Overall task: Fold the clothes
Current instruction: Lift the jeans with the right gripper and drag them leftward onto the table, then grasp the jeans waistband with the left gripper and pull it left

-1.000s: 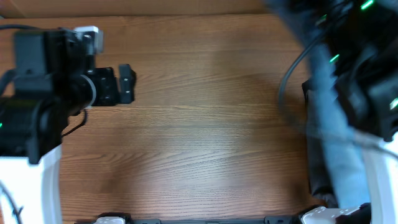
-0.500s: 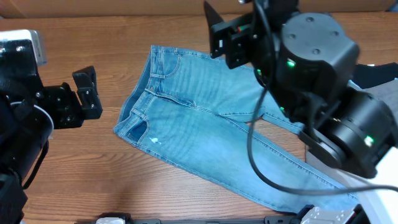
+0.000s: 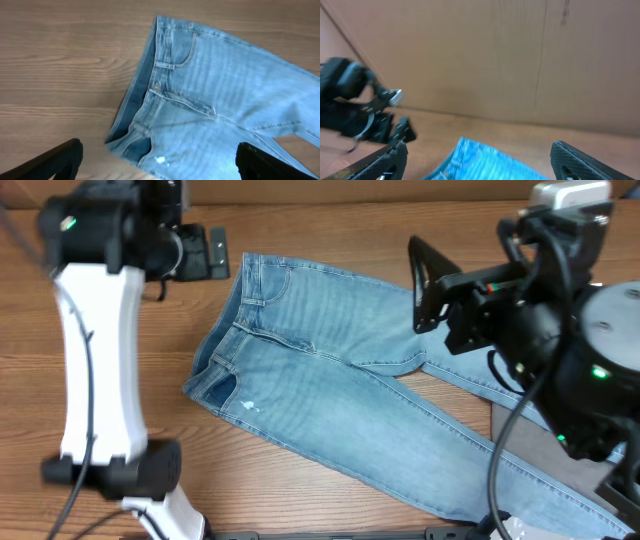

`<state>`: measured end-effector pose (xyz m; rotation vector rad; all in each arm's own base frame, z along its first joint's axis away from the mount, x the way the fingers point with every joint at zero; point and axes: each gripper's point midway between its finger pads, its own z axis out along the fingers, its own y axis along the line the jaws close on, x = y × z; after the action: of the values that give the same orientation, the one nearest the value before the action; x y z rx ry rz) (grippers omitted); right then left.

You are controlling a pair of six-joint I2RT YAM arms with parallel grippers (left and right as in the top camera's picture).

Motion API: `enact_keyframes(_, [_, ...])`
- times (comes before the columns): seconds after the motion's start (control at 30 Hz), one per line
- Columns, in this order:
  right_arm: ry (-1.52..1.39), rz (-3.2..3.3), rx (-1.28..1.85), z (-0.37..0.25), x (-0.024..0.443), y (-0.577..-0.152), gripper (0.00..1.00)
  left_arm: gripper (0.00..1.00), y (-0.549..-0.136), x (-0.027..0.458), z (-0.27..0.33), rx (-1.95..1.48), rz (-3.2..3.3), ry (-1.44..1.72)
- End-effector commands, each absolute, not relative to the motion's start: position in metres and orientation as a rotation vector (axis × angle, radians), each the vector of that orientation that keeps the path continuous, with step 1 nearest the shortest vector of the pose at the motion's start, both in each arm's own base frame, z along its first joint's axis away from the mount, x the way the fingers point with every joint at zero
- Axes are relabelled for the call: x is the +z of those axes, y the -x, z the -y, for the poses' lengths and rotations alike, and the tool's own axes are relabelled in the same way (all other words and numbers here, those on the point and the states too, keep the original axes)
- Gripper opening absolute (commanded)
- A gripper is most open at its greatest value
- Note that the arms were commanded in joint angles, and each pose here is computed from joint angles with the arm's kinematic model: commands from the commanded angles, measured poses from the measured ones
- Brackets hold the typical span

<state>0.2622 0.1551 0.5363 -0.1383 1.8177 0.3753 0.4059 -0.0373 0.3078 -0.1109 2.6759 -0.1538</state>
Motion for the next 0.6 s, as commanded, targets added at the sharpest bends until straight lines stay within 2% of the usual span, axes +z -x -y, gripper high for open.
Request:
enact_keyframes(0.0, [0.052,-1.860,0.413,-0.154,0.528,-0.264,0.95,1.00,-0.435,0.265,0.045,-0.185,-2.754,0.163])
enact_keyframes(0.2, [0.066,-1.954,0.364,-0.160,0.502,-0.271,0.95,1.00,-0.484,0.167,0.050,-0.167,-2.884,0.175])
enact_keyframes(0.33, [0.075,-2.085,0.289,-0.167,0.466,-0.280,0.92,0.99,-0.513,0.107,0.051,-0.161,-2.918,0.179])
enact_keyframes(0.43, [-0.042,-2.187,0.279,-0.164,0.440,-0.289,0.89,1.00,-0.529,0.076,0.052,-0.156,-2.913,0.134])
enact_keyframes(0.57, [-0.081,-2.272,0.254,-0.165,0.417,-0.296,0.89,1.00,-0.543,0.049,0.053,-0.155,-2.902,0.108])
